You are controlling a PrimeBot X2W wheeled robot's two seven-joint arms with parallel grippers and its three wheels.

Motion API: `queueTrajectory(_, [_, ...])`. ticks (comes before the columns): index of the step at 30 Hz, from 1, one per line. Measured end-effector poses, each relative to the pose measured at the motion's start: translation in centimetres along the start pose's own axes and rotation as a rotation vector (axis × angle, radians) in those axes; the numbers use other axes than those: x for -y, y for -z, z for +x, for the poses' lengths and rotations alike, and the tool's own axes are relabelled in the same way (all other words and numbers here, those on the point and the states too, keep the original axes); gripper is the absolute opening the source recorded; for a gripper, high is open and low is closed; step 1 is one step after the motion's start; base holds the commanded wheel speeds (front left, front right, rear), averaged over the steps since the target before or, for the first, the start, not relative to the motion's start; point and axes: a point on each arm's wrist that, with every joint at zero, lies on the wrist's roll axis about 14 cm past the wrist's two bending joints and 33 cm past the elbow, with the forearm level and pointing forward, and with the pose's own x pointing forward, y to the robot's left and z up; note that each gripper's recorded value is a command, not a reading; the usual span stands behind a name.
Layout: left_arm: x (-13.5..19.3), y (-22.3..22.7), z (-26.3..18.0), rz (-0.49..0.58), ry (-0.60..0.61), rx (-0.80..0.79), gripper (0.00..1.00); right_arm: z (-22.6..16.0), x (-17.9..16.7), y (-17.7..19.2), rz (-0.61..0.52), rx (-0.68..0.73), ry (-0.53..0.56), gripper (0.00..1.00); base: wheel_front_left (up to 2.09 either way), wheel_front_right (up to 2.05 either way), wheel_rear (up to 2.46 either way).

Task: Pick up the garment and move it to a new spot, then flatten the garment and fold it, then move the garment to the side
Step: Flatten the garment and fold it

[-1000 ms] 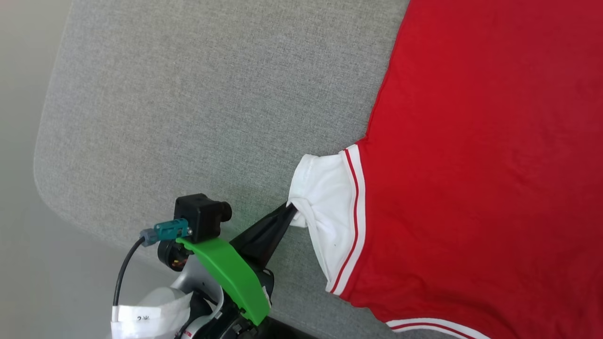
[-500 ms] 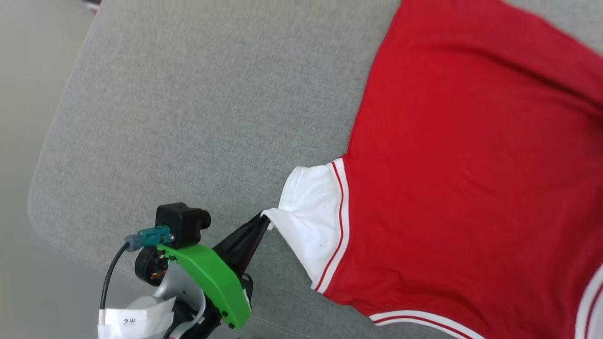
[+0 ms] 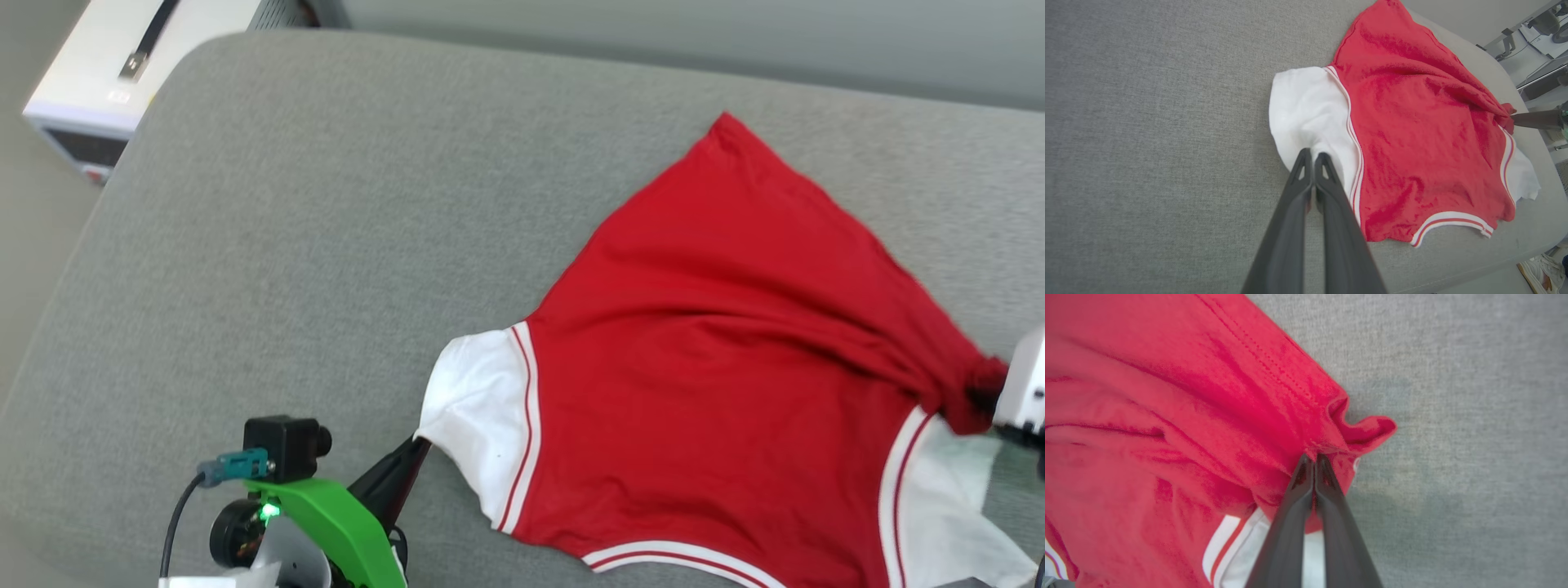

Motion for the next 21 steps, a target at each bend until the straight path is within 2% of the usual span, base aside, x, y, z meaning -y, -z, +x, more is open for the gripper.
queueTrajectory(12, [2.6, 0.0, -0.6, 0.025, 0.084, 0.037, 0.0, -6.2, 3.3, 7.1, 0.072, 0.068, 0.029, 0.0, 0.0, 0.0, 0.0])
queueTrajectory(21, [3.5, -0.3, -0.5, 0.033, 0.113, 0.044, 0.0, -7.1, 3.9, 10.7, 0.133, 0.048, 0.031, 0.0, 0.0, 0.0, 0.0])
